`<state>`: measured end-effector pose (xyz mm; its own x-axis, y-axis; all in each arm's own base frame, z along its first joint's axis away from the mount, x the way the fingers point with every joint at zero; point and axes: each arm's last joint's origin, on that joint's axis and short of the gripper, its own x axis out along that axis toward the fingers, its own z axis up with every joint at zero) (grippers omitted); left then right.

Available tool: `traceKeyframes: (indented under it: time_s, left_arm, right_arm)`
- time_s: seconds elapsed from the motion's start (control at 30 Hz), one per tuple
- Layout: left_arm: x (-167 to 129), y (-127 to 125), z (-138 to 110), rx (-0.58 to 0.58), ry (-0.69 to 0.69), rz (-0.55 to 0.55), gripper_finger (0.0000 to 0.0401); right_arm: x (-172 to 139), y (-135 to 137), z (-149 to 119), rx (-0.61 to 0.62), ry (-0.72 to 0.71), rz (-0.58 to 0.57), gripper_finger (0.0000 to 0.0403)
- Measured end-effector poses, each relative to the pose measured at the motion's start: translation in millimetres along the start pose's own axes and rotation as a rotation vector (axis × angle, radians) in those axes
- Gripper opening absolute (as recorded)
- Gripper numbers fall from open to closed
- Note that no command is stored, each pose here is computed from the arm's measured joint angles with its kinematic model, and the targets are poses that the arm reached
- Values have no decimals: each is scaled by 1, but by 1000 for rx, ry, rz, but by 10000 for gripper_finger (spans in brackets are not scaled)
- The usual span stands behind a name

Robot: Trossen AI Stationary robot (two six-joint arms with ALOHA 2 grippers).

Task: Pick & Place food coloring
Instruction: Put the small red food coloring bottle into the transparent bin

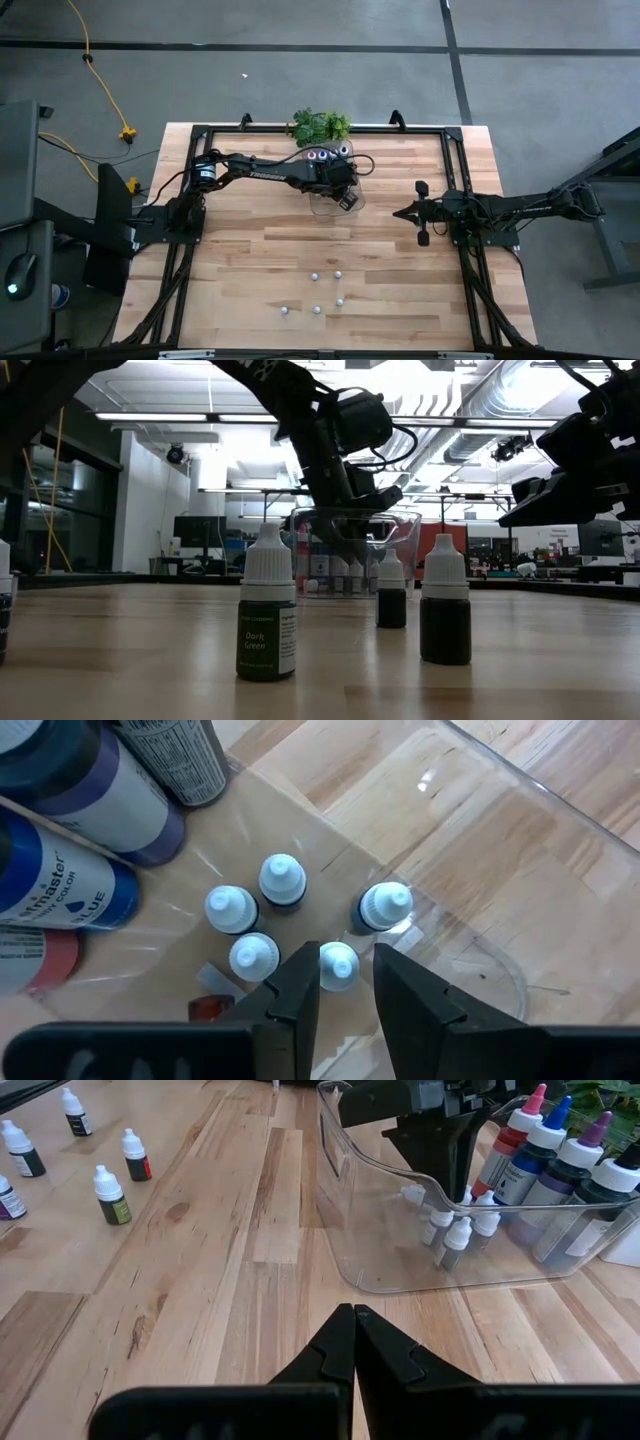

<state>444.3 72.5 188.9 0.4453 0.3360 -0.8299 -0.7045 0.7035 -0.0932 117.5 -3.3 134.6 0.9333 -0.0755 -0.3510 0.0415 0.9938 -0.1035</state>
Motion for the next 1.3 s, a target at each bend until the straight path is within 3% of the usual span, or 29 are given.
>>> traceKeyframes:
  time_s: [0.53, 0.97, 1.13, 1.3]
  left_arm:
    - [-19, -7, 18, 63, -48, -64, 93]
    - [-112, -2, 38, 192, -198, -148, 93]
    - [-154, -2, 31, 259, -219, -180, 93]
    - [-177, 1, 14, 310, -225, -210, 93]
  right_arm:
    - [0, 0, 0, 0, 0, 0, 0]
    - [0, 0, 0, 0, -3, -1, 0]
    - [0, 0, 0, 0, -4, -1, 0]
    - [0, 0, 1, 0, -5, -1, 0]
